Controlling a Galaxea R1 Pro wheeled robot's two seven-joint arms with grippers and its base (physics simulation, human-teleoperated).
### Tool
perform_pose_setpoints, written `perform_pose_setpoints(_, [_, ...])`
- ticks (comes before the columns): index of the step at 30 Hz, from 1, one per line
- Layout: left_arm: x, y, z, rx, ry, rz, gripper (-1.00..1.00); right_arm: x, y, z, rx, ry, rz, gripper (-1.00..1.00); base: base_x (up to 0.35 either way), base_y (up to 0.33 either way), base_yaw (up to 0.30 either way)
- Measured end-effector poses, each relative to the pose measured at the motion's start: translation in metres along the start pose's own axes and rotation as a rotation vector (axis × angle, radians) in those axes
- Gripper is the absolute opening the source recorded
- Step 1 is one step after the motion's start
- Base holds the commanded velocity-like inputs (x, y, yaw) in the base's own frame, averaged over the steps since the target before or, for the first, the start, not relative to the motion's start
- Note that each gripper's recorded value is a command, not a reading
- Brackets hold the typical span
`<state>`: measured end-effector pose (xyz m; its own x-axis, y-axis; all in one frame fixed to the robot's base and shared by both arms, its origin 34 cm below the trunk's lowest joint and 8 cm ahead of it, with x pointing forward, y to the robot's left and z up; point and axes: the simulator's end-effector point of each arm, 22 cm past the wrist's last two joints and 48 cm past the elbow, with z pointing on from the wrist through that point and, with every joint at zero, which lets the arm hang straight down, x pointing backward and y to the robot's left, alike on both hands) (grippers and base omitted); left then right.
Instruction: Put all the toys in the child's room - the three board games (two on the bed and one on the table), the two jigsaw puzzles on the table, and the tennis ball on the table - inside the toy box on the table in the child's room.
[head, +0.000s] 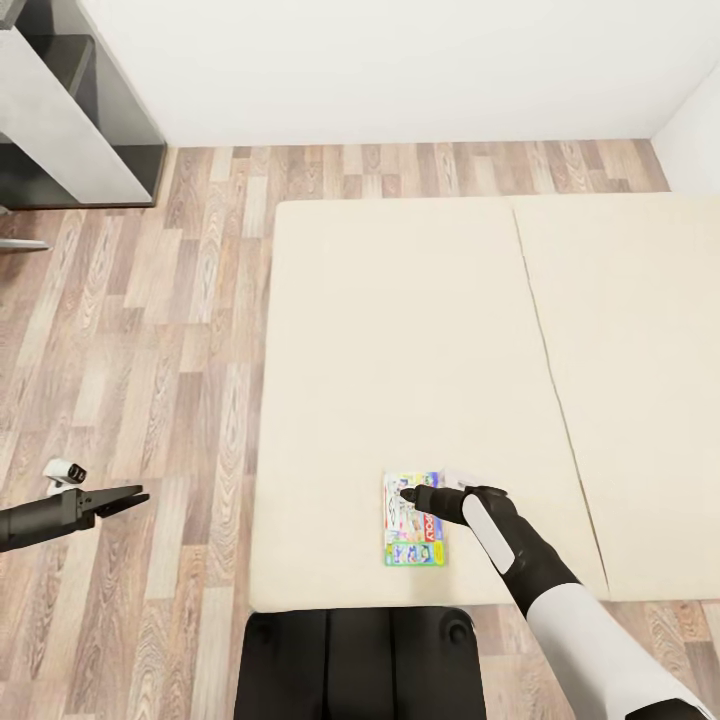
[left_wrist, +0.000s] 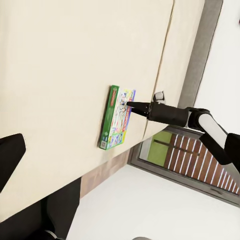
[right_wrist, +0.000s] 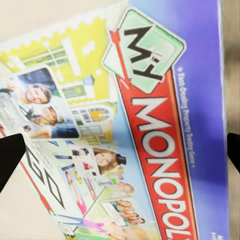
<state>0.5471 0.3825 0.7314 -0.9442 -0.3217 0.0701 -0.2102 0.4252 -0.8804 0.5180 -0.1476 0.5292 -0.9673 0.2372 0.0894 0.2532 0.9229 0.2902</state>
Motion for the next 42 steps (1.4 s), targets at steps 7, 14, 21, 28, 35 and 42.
perform_pose_setpoints(7, [0.000,0.000,0.000,0.000,0.000,0.000,1.00,0.000,0.000,0.000,0.001,0.002,0.000,1.00,0.000,0.106,0.000])
perform_pose_setpoints(14, [0.000,0.000,0.000,-0.001,0.000,0.000,1.00,0.002,-0.002,0.000,0.004,0.007,-0.001,1.00,0.000,0.036,0.000])
perform_pose_setpoints(21, [0.000,0.000,-0.001,-0.001,0.000,0.000,1.00,0.003,-0.008,0.000,0.014,0.013,0.001,1.00,0.000,0.003,0.000])
perform_pose_setpoints(28, [0.000,0.000,-0.001,-0.001,-0.001,0.000,1.00,0.004,-0.010,0.000,0.016,0.016,0.001,1.00,0.000,0.000,0.000])
perform_pose_setpoints(35, [0.000,0.000,-0.001,-0.001,-0.001,0.000,1.00,0.004,-0.009,0.000,0.014,0.017,0.001,1.00,0.000,0.000,0.000])
perform_pose_setpoints(42, [0.000,0.000,-0.001,-0.001,0.000,0.000,1.00,0.005,-0.006,0.001,0.010,0.018,0.002,1.00,0.000,0.002,0.000])
